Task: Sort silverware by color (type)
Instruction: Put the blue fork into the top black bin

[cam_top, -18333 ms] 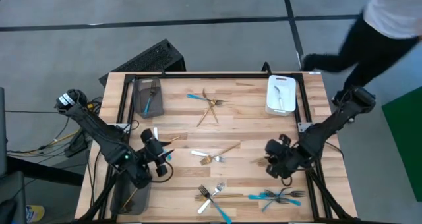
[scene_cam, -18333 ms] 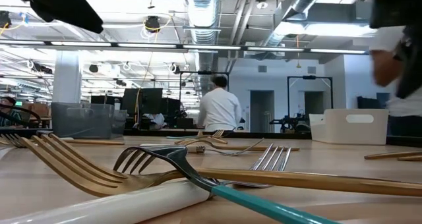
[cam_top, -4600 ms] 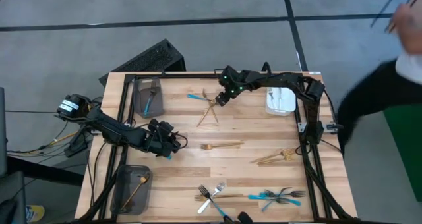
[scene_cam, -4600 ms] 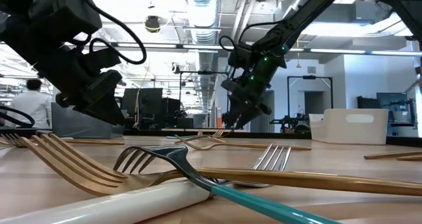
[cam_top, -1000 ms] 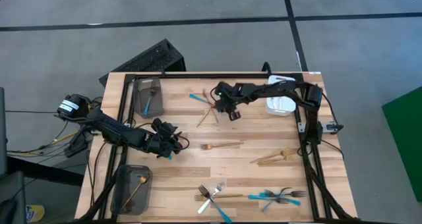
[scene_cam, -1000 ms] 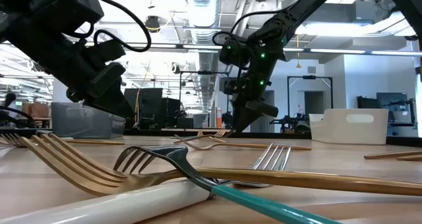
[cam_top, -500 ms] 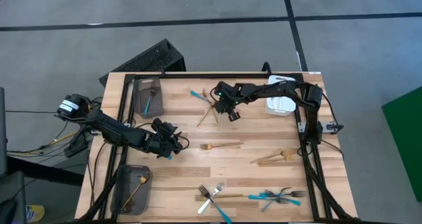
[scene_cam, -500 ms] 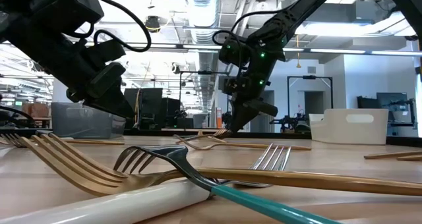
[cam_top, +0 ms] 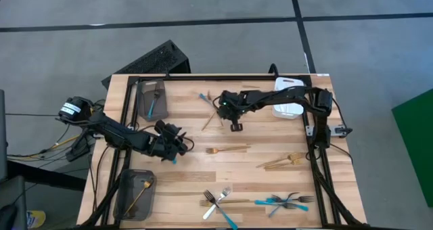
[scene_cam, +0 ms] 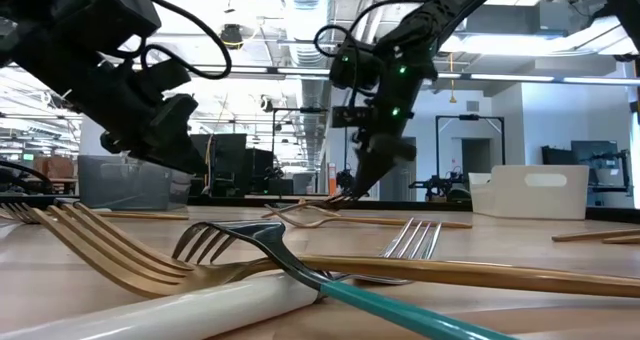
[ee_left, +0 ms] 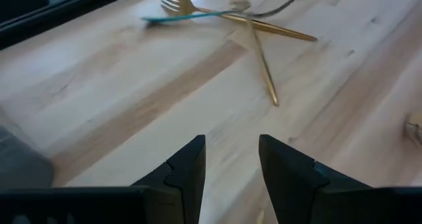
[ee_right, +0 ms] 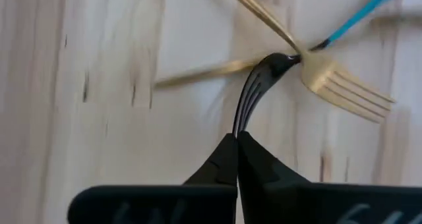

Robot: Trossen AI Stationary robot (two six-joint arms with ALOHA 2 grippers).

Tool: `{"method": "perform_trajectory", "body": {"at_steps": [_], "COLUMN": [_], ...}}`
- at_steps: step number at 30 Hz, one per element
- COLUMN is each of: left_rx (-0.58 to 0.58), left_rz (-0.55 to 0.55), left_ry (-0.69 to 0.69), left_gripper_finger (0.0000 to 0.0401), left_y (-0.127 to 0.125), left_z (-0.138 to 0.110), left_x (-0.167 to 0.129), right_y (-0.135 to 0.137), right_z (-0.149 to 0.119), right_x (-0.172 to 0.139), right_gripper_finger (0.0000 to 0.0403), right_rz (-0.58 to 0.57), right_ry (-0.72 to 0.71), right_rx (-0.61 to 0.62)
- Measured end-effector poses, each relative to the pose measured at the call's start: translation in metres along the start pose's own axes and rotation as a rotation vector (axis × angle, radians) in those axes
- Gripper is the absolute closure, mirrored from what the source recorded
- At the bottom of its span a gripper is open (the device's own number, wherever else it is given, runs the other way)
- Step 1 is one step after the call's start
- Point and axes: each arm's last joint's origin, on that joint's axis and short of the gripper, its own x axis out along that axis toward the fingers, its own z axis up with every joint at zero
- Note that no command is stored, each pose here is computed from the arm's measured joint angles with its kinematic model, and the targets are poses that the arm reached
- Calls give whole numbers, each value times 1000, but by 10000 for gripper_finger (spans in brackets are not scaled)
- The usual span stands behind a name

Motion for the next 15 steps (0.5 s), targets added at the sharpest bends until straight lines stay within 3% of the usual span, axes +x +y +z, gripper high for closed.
{"method": "perform_trajectory", "body": {"at_steps": [4,6,11,15], "left_rx": [-15,-19,-35,-44], "left_rz": [4,16,30,30], "left_ry": [10,5,3,1], "left_gripper_finger": [271,271,271,271], "left_y": [1,3,5,5], "left_z": [1,2,5,5], "left_x": [3,4,7,7], "right_y": [-3,-3,4,17], "right_z": [-2,-1,3,9], "right_x": [-15,-24,-48,-68], "right_gripper_finger": [394,394,394,394], "right_rz": [-48,-137,-341,-398], "right_ry": [17,30,57,17], "right_rx": [141,185,149,131]}}
